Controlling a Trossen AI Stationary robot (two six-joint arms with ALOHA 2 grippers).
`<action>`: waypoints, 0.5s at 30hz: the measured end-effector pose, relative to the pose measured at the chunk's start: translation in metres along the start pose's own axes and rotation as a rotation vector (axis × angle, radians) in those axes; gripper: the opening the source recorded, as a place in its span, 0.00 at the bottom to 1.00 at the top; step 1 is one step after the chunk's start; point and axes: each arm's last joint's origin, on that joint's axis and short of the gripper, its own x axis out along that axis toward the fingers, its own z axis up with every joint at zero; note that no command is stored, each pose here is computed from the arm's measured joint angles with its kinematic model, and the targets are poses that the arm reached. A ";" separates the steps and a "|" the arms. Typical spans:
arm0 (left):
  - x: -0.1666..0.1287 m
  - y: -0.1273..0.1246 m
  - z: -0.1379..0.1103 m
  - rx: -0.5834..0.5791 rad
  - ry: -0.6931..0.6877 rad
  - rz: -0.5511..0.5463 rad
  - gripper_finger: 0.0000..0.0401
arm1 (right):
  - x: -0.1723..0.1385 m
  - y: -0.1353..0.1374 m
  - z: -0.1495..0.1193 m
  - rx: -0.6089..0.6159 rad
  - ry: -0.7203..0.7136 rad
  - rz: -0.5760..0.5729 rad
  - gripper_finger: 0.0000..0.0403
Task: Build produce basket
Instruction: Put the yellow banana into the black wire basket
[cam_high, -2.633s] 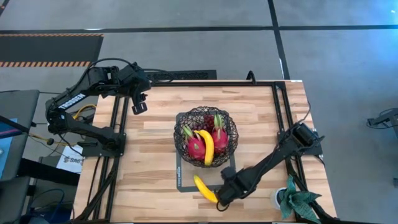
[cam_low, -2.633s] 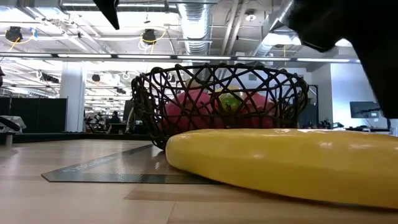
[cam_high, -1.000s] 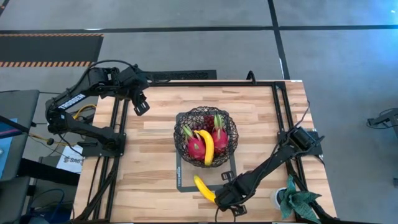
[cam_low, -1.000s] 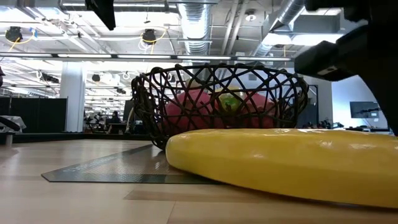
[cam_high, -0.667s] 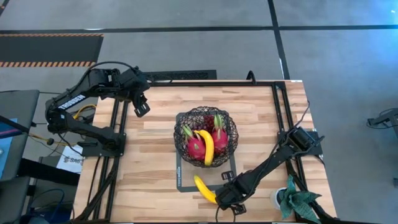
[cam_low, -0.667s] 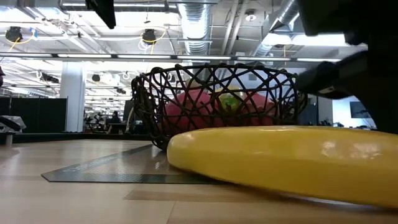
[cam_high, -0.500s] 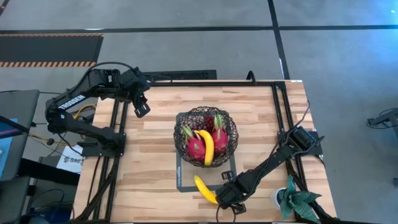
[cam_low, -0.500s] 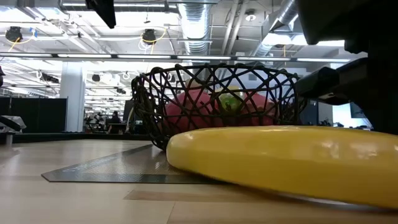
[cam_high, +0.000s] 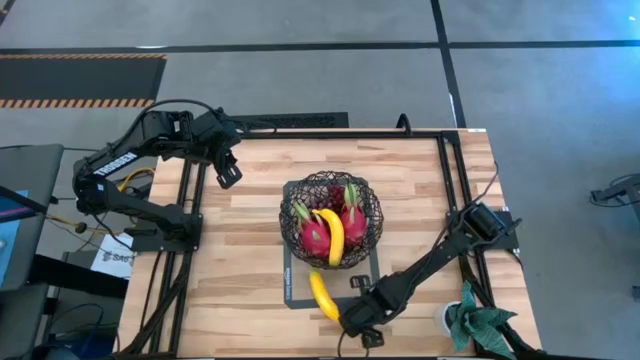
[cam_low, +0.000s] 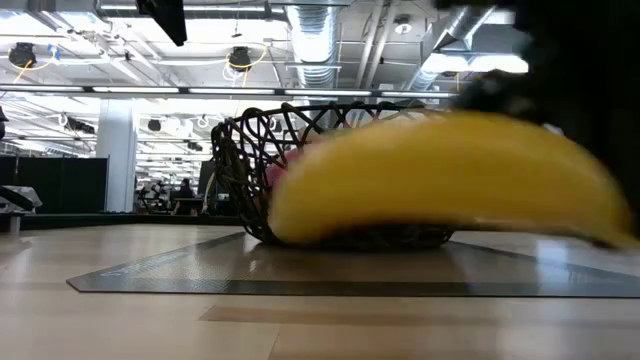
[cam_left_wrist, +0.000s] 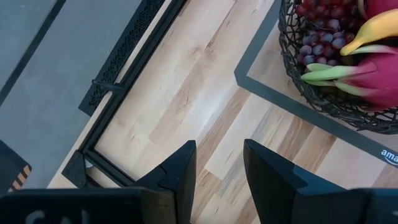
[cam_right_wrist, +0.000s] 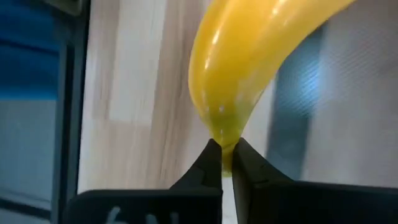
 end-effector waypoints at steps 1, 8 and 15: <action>0.000 0.000 0.000 0.000 0.000 0.000 0.30 | -0.005 0.001 0.005 0.004 -0.010 -0.005 0.04; 0.000 0.000 0.000 0.004 0.000 0.001 0.30 | -0.079 0.006 0.057 0.007 -0.175 -0.072 0.01; 0.000 0.000 0.000 0.007 0.001 0.001 0.30 | -0.189 -0.004 0.095 0.002 -0.478 -0.299 0.00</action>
